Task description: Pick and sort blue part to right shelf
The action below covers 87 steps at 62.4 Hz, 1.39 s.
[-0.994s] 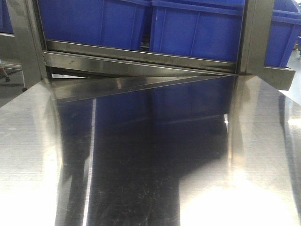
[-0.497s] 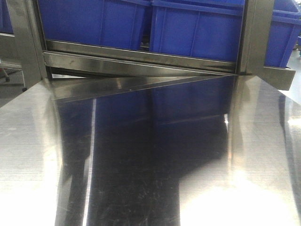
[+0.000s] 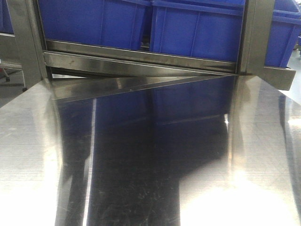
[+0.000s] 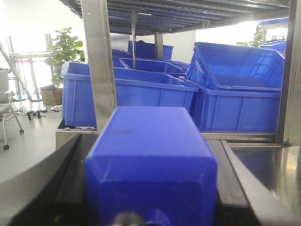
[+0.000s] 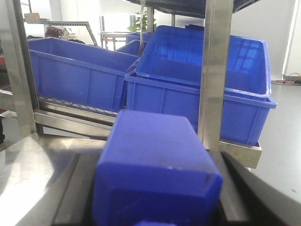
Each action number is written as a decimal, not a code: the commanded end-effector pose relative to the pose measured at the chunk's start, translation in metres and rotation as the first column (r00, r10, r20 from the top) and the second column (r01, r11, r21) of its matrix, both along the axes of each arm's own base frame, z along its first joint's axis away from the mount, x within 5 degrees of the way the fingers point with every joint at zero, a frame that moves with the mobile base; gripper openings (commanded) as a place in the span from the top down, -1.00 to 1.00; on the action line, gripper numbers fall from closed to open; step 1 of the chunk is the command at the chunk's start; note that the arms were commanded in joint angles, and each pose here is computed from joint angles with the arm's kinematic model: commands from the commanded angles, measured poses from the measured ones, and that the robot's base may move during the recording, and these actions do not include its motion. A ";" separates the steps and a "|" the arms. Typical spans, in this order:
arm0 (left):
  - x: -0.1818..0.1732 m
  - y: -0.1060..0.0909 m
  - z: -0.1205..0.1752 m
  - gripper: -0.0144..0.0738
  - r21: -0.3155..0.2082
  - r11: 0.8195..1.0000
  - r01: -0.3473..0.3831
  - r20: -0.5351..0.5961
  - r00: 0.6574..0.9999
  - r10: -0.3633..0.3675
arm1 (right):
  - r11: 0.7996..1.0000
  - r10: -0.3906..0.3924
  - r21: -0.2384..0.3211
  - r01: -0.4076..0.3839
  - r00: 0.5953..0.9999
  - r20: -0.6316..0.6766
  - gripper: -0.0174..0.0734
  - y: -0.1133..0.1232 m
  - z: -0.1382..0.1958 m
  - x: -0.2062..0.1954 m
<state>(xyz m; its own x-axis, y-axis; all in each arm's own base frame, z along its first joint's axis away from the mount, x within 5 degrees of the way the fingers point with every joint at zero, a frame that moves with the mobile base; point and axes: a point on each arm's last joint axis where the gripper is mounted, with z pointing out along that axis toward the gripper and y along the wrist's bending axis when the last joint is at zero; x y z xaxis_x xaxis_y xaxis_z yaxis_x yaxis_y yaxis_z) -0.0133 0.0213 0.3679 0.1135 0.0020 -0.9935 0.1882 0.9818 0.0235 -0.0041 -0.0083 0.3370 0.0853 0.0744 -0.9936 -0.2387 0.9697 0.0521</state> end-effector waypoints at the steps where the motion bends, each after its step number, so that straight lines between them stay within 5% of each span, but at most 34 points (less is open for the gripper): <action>1: -0.002 -0.001 0.014 0.06 -0.008 1.000 0.017 0.094 0.995 -0.016 | 1.000 -0.002 0.001 0.002 0.994 0.111 0.18 -0.001 0.016 -0.003; 87: -0.001 -0.001 0.013 0.06 -0.007 1.000 0.017 0.084 0.996 -0.016 | 1.000 -0.002 0.000 0.002 0.994 0.108 0.18 0.000 0.016 -0.002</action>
<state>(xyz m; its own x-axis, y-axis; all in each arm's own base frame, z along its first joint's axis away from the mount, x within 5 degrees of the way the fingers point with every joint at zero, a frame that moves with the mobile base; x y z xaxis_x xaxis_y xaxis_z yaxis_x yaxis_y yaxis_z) -0.0133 0.0213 0.3673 0.1128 0.0023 -0.9936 0.1882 0.9818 0.0236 -0.0041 -0.0084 0.3370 0.0859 0.0728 -0.9936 -0.2375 0.9701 0.0505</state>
